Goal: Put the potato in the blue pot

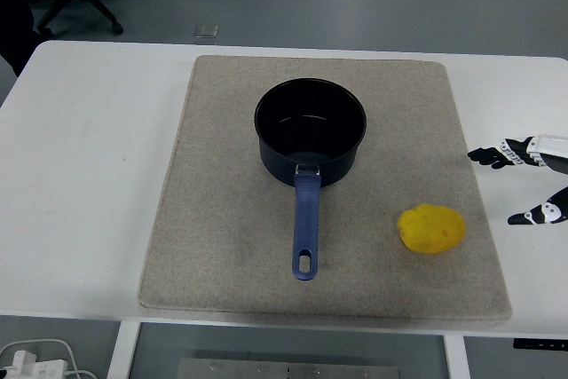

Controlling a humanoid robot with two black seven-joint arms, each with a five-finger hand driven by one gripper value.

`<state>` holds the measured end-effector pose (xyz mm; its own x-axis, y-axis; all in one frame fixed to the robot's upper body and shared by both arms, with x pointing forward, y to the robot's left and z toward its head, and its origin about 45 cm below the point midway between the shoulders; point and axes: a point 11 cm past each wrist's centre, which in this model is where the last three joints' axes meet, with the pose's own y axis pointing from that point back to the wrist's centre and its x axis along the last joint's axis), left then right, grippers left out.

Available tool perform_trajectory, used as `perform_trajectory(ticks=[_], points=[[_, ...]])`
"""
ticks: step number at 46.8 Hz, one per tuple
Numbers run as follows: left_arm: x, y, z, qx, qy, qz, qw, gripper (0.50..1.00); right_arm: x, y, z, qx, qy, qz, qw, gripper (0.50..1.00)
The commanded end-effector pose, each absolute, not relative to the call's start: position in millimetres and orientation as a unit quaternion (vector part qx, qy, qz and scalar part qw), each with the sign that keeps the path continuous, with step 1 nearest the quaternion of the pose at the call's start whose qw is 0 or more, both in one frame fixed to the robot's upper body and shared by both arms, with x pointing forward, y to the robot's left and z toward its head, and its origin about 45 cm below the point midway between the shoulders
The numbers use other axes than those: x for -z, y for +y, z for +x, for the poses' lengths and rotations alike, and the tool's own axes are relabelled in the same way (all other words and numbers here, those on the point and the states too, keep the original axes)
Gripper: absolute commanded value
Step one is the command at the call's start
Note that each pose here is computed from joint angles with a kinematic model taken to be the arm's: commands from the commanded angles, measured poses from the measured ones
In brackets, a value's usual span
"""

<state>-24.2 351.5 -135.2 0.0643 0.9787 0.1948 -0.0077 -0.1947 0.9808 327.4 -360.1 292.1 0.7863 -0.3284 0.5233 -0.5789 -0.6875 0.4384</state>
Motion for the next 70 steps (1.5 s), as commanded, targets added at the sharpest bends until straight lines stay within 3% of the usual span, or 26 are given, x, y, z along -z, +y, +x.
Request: perform_trajectory(ticks=[1,43,70], points=[[135.2,351.6,-24.2,-0.530,0.432,0.562,0.465,0.996,-293.6,-354.5,324.5,-0.211,-0.251,0.897,0.297,0.926],[135.2,351.6,-25.1,-0.530,0.432,0.562,0.464,0.996,-259.0,-299.2,315.3,-0.214,-0.231,0.901,0.298,0.924],[135.2,351.6,-24.2,-0.530,0.432,0.562,0.465,0.996,-241.7,-286.9,304.9,-0.200,-0.239,0.908,0.281,0.924]])
